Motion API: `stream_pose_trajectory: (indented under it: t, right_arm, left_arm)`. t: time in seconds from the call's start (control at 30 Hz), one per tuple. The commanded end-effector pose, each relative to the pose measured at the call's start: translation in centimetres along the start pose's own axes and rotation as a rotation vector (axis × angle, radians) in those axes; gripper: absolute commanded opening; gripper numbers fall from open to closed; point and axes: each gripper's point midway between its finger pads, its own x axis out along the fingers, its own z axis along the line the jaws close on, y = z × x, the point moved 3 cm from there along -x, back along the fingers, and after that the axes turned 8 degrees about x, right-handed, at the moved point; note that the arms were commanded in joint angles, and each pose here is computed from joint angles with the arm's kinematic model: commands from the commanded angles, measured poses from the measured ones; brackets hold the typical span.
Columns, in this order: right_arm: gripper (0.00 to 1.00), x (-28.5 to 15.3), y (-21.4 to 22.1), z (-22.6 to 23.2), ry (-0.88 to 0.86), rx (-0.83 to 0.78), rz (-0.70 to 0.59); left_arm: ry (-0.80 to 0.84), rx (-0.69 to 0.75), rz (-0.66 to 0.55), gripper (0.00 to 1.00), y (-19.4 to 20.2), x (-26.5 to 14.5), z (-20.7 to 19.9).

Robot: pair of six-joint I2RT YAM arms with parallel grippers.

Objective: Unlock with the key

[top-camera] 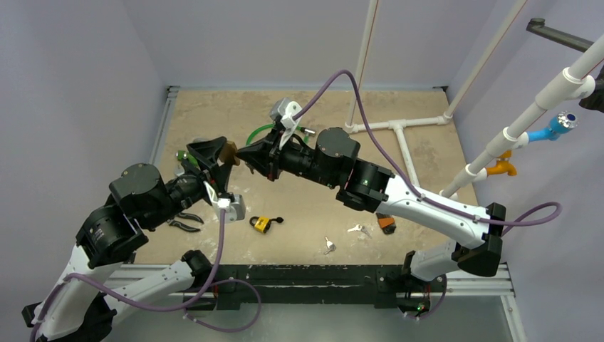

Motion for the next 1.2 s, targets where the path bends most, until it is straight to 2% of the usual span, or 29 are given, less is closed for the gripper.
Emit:
stream_pose_trajectory:
  t: [0.0, 0.1, 0.4, 0.47, 1.07, 1.17]
  right_arm:
    - [0.11, 0.8, 1.0, 0.1, 0.006, 0.015, 0.044]
    - [0.23, 0.5, 1.1, 0.1, 0.001, 0.028, 0.023]
    - [0.34, 0.2, 0.2, -0.5, 0.052, 0.022, 0.010]
    - [0.43, 0.1, 0.1, -0.7, 0.068, 0.022, 0.007]
    - [0.53, -1.3, -3.3, -0.6, 0.119, -0.007, -0.025]
    - [0.52, -1.2, -3.5, -0.3, 0.103, -0.007, -0.030]
  left_arm:
    - [-0.220, -0.056, -0.185, 0.00, -3.3, -1.3, 5.8]
    - [-0.225, -0.055, -0.190, 0.00, -3.4, -1.3, 5.9]
    - [-0.236, -0.077, -0.184, 0.00, -3.2, -1.5, 5.9]
    - [-0.234, -0.081, -0.181, 0.00, -3.2, -1.5, 5.8]
    - [-0.235, -0.082, -0.188, 0.00, -3.3, -2.3, 6.1]
    - [-0.236, -0.079, -0.187, 0.00, -3.3, -2.3, 6.1]
